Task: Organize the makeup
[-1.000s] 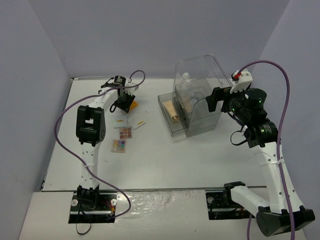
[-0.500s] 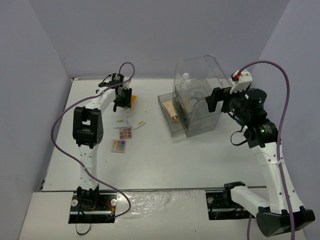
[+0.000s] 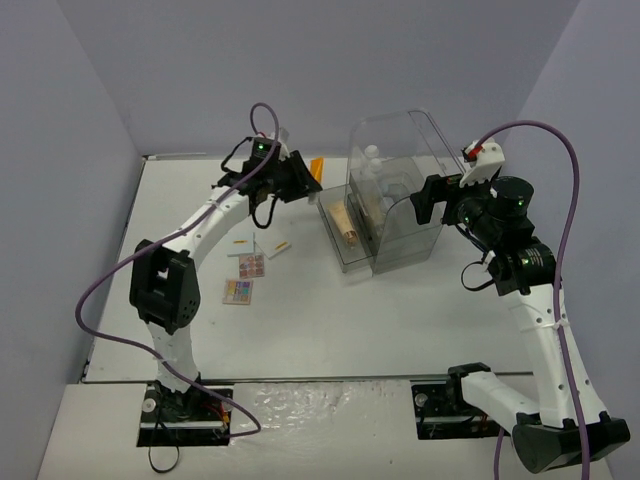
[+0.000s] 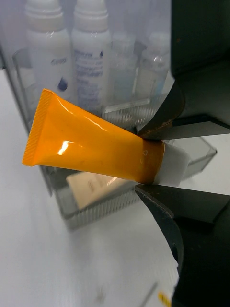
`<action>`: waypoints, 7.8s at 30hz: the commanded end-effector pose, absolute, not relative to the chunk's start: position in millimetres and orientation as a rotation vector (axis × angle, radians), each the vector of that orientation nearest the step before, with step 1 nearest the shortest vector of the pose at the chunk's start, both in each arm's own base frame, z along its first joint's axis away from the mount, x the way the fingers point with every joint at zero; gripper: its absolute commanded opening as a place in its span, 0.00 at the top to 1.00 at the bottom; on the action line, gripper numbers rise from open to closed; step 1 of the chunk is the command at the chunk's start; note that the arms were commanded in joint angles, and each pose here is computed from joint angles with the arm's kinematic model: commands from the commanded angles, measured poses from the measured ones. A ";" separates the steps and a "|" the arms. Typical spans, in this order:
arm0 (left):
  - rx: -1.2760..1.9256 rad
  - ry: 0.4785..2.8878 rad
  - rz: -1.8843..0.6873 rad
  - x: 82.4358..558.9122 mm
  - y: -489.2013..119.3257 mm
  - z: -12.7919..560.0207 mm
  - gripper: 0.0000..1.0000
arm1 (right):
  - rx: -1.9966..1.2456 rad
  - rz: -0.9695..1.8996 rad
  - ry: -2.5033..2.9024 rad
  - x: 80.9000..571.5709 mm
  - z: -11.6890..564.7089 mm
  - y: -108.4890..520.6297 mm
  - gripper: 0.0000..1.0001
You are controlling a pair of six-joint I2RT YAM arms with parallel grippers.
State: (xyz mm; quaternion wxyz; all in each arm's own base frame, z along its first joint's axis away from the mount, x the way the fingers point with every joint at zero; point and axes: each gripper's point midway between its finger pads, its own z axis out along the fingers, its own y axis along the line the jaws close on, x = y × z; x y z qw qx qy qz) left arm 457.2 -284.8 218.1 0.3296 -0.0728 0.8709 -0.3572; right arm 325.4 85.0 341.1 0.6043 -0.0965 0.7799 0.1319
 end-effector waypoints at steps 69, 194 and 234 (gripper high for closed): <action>0.096 2.156 -0.608 386.7 -289.4 249.7 0.42 | -0.169 0.365 1.622 339.9 426.1 89.4 0.00; -0.315 1.830 -1.623 464.1 -399.7 141.6 0.77 | -0.151 0.691 1.911 467.1 331.8 76.3 0.01; -0.206 1.688 -1.799 461.9 -424.1 164.7 0.85 | -0.141 0.688 1.923 468.9 326.0 75.7 0.02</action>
